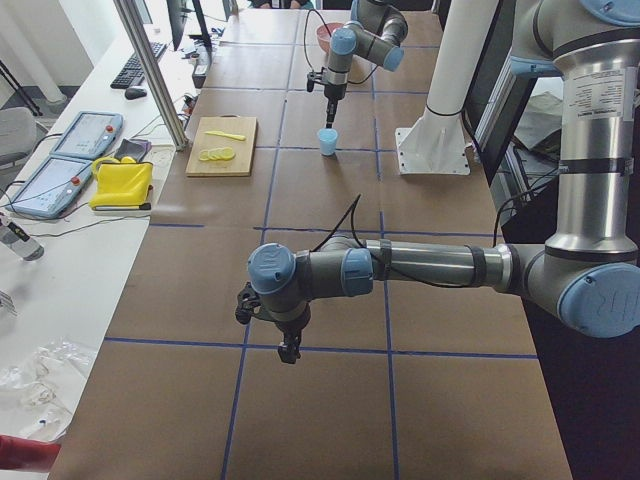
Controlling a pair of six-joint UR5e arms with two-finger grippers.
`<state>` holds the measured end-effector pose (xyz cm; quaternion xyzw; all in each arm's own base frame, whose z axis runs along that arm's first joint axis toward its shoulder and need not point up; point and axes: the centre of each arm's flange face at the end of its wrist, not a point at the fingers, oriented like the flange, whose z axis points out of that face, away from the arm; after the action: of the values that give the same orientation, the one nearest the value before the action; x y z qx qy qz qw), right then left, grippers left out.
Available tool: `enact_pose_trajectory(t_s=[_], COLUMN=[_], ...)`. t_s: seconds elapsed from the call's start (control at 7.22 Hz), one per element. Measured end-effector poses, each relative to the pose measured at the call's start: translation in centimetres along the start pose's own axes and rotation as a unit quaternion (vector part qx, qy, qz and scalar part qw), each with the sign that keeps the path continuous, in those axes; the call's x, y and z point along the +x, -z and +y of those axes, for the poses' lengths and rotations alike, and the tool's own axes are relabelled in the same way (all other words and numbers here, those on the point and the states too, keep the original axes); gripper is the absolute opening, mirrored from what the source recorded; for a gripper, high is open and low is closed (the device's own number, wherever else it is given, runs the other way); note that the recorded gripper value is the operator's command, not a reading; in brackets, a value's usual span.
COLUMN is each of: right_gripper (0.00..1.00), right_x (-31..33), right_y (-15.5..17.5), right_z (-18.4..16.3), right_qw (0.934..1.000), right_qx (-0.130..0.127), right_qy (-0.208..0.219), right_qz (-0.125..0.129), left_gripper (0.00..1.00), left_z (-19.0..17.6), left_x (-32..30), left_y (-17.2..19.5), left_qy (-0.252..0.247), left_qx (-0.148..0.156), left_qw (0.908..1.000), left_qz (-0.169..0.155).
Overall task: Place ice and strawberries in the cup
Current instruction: 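Open the right gripper to drop the ice cube into the cup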
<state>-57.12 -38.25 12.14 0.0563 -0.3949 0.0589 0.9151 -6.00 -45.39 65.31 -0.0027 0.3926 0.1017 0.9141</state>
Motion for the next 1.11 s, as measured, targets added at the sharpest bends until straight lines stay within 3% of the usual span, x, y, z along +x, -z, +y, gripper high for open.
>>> enact_pose_trajectory(t_s=[0.14, 0.28, 1.11], right_gripper=[0.45, 0.99, 0.99], right_x=[-0.21, -0.26, 0.28], right_y=[-0.16, -0.31, -0.57], right_z=[-0.17, -0.19, -0.15], right_qw=[1.0, 1.0, 0.9999], right_qx=[0.004, 0.005, 0.007], right_qy=[-0.001, -0.001, 0.01], right_qz=[0.003, 0.004, 0.008], left_gripper=[1.0, 1.0, 1.0], left_z=[0.0, 0.0, -0.03], left_x=[0.0, 0.0, -0.01], left_y=[0.0, 0.0, -0.01], left_qy=[0.0, 0.0, 0.0], left_qx=[0.0, 0.0, 0.0], left_qw=[1.0, 1.0, 1.0], left_qz=[0.0, 0.0, 0.0])
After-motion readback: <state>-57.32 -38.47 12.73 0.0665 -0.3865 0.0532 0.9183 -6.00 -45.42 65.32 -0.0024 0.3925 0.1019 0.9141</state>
